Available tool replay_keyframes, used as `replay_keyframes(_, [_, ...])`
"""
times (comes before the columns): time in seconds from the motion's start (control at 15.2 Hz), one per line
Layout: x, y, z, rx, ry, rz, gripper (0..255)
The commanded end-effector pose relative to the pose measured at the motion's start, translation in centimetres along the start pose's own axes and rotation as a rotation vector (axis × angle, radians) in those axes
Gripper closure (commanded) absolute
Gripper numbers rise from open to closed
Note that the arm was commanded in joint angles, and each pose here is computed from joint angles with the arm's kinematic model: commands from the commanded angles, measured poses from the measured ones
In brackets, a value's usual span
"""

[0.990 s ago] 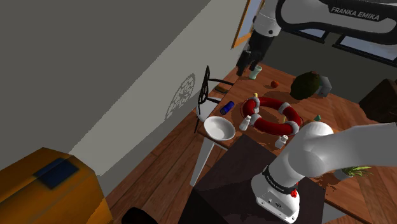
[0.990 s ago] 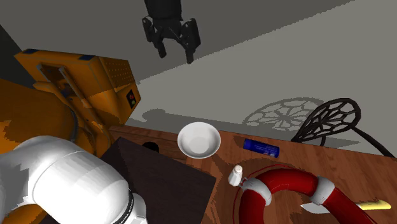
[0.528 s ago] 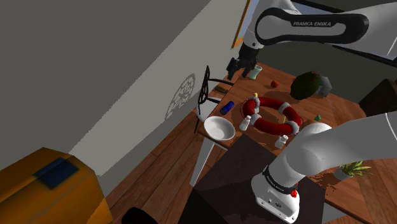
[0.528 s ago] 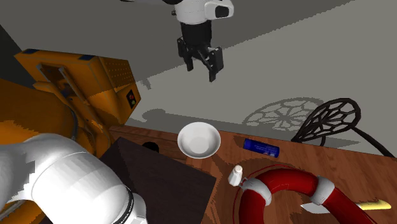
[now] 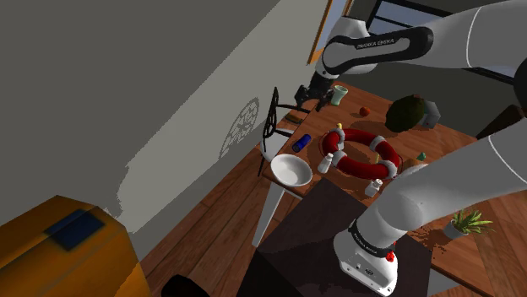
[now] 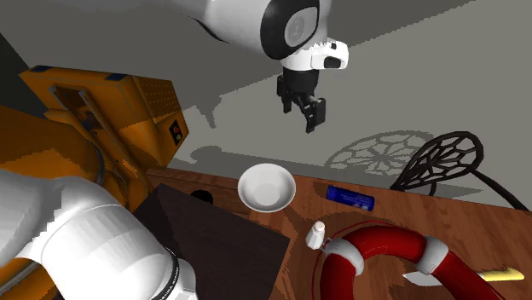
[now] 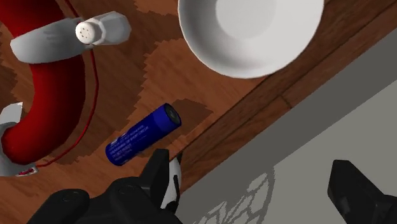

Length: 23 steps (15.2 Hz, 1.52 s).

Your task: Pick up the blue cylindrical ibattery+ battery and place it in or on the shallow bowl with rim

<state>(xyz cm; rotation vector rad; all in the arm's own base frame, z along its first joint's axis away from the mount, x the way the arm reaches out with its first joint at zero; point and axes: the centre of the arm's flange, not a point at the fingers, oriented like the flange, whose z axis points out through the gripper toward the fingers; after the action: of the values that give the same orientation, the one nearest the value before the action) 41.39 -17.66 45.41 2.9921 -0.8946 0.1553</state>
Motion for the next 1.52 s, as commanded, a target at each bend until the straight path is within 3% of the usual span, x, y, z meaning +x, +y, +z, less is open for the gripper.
replay_keyframes(0.0, [1.3, 1.0, 2.2, 0.008, 0.002, 0.066, 0])
replay_keyframes(0.73, [7.3, 8.6, 13.3, 0.053, 0.006, 0.417, 0])
replay_keyframes(1.45, [10.6, 17.2, 24.8, 0.098, 0.01, 0.767, 0])
